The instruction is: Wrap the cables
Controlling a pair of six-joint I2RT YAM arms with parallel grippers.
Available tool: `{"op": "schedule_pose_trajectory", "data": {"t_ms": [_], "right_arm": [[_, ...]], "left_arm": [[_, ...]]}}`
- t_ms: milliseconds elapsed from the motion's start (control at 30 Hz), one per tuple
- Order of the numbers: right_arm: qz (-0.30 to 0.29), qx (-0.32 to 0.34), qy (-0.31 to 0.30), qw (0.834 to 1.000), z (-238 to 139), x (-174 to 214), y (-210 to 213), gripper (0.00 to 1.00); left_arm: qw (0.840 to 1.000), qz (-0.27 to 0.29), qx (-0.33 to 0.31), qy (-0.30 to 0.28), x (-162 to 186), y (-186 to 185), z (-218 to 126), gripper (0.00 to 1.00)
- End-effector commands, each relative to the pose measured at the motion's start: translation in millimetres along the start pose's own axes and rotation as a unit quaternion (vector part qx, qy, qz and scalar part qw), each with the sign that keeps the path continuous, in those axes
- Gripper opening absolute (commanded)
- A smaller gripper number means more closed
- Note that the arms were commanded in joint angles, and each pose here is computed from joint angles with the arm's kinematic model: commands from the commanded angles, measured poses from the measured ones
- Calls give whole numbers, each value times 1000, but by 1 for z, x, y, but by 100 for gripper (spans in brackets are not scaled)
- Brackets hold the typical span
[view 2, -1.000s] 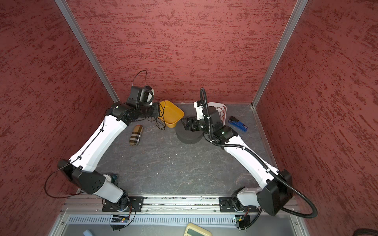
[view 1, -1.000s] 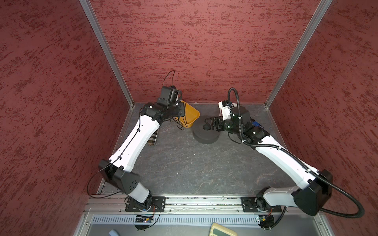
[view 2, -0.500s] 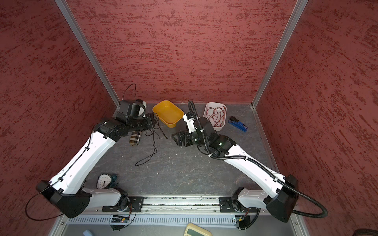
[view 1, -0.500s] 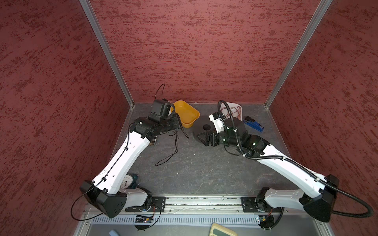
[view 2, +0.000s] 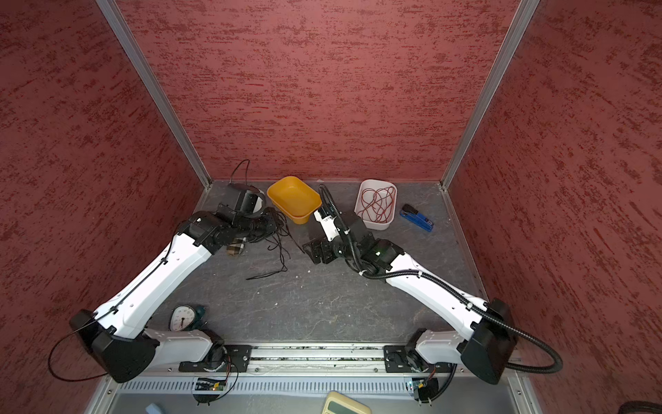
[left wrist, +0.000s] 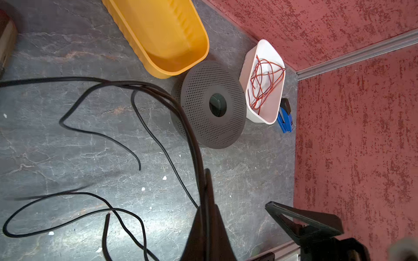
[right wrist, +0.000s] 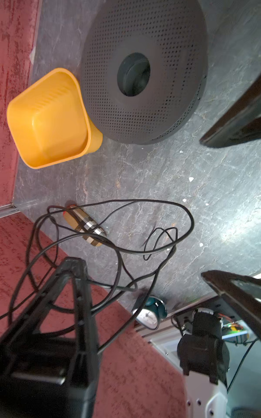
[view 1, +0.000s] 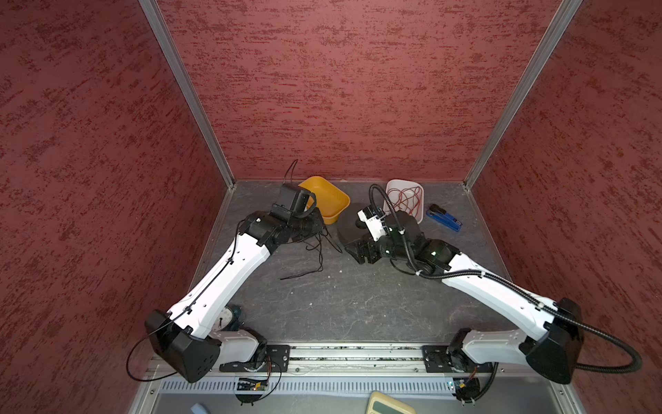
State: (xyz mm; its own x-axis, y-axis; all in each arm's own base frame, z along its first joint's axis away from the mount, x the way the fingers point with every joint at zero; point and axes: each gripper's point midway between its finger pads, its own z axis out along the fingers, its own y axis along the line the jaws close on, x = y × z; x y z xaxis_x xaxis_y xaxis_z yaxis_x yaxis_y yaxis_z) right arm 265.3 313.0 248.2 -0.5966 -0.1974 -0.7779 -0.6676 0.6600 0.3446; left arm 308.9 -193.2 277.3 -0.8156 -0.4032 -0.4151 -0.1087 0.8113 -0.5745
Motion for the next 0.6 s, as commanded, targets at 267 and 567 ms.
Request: {"op": "schedule_pose_trajectory", "data": {"t_ms": [267,567], "right_arm": [[-42,-73,-8,996,24,1,21,77],[-40,-92,13,995,49,-3,25,58]], "left_arm": [[999,-22,7,25,8,-8,8,0],[999,-31,16,14,7,-6,5,0]]}}
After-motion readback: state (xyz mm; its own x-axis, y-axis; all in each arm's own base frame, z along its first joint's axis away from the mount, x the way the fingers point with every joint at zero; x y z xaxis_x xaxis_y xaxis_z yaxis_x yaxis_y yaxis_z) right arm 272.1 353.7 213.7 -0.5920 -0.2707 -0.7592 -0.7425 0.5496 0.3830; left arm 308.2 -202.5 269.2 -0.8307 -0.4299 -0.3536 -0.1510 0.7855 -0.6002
